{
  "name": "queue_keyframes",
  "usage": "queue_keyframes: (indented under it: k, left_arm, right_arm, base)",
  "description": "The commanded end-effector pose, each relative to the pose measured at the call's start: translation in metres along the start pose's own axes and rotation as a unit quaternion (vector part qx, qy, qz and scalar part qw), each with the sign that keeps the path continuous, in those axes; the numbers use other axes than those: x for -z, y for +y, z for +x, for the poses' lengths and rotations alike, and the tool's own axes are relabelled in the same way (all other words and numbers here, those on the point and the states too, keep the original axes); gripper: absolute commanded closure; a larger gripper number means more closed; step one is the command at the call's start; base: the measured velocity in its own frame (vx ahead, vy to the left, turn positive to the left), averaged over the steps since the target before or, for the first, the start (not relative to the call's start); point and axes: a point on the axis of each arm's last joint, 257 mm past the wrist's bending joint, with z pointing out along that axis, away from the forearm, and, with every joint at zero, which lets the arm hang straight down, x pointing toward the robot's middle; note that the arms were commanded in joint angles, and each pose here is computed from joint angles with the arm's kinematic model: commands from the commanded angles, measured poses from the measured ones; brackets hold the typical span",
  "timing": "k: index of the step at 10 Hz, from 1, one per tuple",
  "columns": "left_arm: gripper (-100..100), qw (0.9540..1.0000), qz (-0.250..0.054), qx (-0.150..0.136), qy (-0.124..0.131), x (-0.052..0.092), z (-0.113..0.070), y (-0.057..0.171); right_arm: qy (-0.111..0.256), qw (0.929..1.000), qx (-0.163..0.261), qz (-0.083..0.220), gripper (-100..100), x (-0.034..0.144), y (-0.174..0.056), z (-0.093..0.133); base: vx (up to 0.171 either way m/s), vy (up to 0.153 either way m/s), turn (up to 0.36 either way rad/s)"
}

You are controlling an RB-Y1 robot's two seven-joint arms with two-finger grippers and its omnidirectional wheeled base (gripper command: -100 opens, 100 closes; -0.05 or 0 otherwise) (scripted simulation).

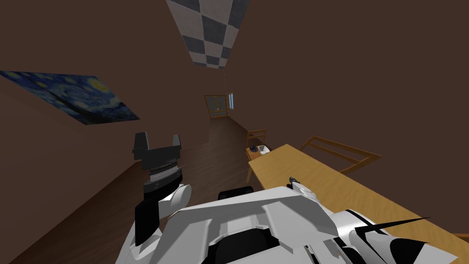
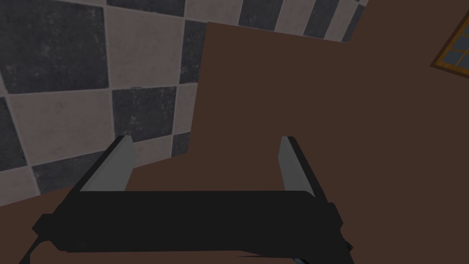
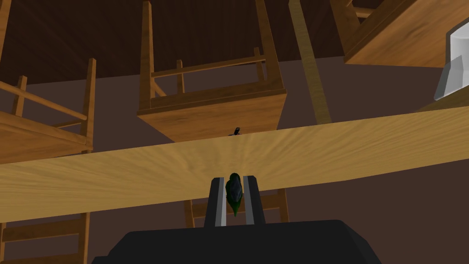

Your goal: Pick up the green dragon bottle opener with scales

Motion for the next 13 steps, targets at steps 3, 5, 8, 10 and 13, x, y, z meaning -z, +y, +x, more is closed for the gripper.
queue_keyframes:
  k: [3,5,8,10,13]
  left_arm:
    - [0,1.0000,0.000,0.000,0.000,0.000,0.000,0.000]
    - [0,1.0000,0.000,0.000,0.000,0.000,0.000,0.000]
    - [0,1.0000,0.000,0.000,0.000,0.000,0.000,0.000]
    - [0,1.0000,0.000,0.000,0.000,0.000,0.000,0.000]
    - [0,1.0000,0.000,0.000,0.000,0.000,0.000,0.000]
  right_arm:
    - [-0.001,1.0000,0.002,0.005,100,-0.008,-0.003,-0.011]
    - [-0.002,1.0000,0.002,0.007,100,-0.012,-0.003,-0.019]
    - [-0.005,0.9999,0.001,0.010,100,-0.016,-0.004,-0.029]
    - [-0.008,0.9999,-0.001,0.013,100,-0.020,-0.005,-0.040]
    - [-0.008,0.9999,0.002,0.011,100,-0.020,-0.003,-0.040]
  base:
    - [-0.020,0.041,-0.003]
    - [-0.016,0.043,-0.008]
    - [-0.015,0.034,0.002]
    - [-0.015,0.029,-0.008]
    - [-0.003,0.006,-0.003]
